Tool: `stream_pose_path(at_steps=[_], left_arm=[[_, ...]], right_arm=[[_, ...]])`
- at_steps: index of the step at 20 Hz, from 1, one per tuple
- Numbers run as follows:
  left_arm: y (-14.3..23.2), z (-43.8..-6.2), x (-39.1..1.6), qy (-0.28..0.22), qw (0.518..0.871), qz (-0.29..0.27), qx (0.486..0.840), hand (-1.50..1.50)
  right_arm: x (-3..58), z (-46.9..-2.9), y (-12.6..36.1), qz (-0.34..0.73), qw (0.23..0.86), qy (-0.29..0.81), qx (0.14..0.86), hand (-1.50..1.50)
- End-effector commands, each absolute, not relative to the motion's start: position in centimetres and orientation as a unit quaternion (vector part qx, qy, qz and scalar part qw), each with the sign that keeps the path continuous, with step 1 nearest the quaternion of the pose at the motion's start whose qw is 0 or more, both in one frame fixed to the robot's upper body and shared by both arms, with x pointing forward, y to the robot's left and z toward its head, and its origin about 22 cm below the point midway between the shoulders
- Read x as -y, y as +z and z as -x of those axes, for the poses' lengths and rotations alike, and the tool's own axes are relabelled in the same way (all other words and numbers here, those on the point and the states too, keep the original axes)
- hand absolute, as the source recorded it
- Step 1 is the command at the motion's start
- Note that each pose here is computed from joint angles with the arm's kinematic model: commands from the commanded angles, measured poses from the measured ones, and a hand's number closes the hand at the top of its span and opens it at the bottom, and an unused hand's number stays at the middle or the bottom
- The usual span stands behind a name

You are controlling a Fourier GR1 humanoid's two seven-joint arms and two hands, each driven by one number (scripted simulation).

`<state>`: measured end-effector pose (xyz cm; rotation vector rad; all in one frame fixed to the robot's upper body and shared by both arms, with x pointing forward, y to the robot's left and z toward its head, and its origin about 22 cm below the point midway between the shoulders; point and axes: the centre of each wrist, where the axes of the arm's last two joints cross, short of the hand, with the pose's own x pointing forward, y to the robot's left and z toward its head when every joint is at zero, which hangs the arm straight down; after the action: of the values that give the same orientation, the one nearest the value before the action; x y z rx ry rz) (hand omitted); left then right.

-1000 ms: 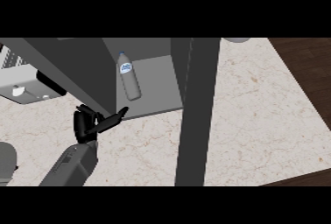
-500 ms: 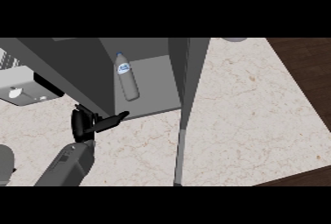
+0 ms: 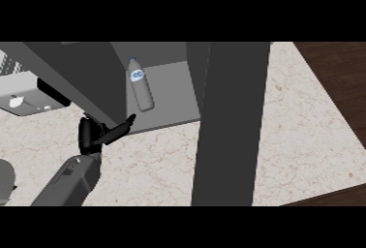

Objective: Pick up the bottled water, place it into the cabinet and close the cabinet

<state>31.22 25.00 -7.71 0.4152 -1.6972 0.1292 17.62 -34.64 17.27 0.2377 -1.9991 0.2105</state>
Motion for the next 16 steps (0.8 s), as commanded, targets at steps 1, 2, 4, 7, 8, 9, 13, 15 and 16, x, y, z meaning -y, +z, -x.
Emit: stream_pose_path(at_steps=[1, 2, 4, 7, 8, 9, 13, 15, 16], left_arm=[[0.3, -37.8, -15.8, 0.049, 0.579, -0.056, 0.812, 1.50], [-0.5, -37.1, -14.5, 0.048, 0.576, -0.043, 0.815, 1.50], [0.3, -37.6, -14.7, 0.058, 0.575, -0.035, 0.815, 1.50], [-0.9, -36.9, -13.5, 0.053, 0.578, -0.025, 0.814, 1.50], [-1.2, -36.5, -12.8, 0.058, 0.580, -0.006, 0.812, 1.50], [-1.3, -36.7, -13.3, 0.056, 0.583, -0.011, 0.811, 1.50], [-1.5, -36.4, -12.2, 0.055, 0.586, 0.029, 0.808, 1.50], [-1.9, -36.2, -12.2, 0.062, 0.595, 0.054, 0.799, 1.50], [-1.7, -36.3, -12.1, 0.068, 0.588, 0.061, 0.804, 1.50]], right_arm=[[34.6, -17.4, 17.2, -0.096, 0.538, 0.092, 0.832, -1.50], [34.7, -17.4, 17.3, -0.094, 0.531, 0.088, 0.837, -1.50], [34.9, -17.4, 17.5, -0.091, 0.536, 0.099, 0.833, -1.50], [34.9, -17.2, 18.0, -0.082, 0.530, 0.104, 0.837, -1.50], [34.9, -17.0, 17.3, -0.081, 0.535, 0.100, 0.835, -1.50], [34.9, -17.0, 17.5, -0.081, 0.535, 0.099, 0.835, -1.50], [34.7, -16.7, 18.0, -0.077, 0.528, 0.114, 0.838, -1.50], [35.0, -16.4, 18.0, -0.073, 0.536, 0.113, 0.833, -1.50], [34.5, -16.2, 18.4, -0.069, 0.536, 0.114, 0.833, -1.50]])
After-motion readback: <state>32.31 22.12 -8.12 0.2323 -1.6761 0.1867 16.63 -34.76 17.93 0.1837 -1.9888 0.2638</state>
